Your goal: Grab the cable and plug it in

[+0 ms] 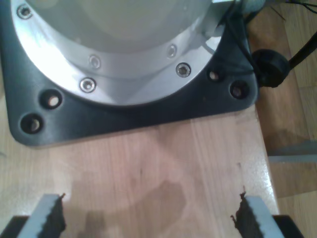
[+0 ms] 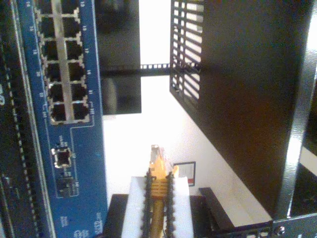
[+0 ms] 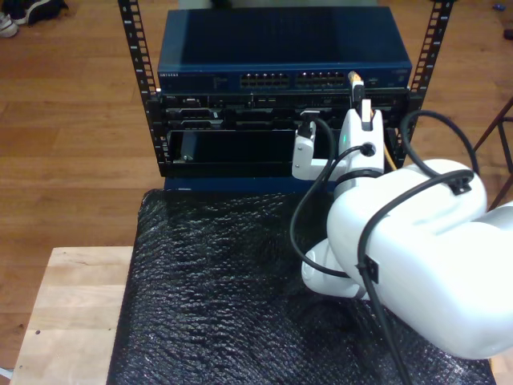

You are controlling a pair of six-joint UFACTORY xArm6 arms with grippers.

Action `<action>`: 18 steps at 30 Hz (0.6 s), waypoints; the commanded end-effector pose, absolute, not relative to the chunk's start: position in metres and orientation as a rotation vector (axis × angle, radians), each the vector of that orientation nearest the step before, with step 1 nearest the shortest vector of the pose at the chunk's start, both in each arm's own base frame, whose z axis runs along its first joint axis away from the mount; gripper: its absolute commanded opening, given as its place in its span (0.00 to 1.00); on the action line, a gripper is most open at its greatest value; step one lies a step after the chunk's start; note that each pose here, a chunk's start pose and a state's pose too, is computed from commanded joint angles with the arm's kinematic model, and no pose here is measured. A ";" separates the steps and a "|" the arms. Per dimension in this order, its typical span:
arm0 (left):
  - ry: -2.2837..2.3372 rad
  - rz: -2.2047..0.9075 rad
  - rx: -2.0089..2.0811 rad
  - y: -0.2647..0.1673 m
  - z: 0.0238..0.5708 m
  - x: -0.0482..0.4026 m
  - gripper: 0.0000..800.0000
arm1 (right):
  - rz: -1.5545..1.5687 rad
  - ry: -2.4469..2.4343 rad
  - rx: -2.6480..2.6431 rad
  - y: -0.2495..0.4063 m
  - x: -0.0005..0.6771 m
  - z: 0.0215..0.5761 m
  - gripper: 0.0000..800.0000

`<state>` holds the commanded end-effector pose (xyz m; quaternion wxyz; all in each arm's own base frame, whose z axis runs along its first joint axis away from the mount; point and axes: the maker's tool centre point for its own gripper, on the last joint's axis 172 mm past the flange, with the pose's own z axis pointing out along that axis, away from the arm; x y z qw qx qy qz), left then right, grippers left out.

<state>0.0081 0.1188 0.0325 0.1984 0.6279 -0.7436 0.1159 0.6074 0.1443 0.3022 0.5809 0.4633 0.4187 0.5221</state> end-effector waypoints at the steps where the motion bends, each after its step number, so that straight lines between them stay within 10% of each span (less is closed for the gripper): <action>1: -2.081 0.324 1.757 0.119 0.032 0.008 1.00 | 1.216 0.976 1.085 0.144 0.609 0.300 0.00; 18: -2.081 0.324 1.757 0.119 0.032 0.008 1.00 | 1.196 0.991 1.088 0.150 0.627 0.285 0.00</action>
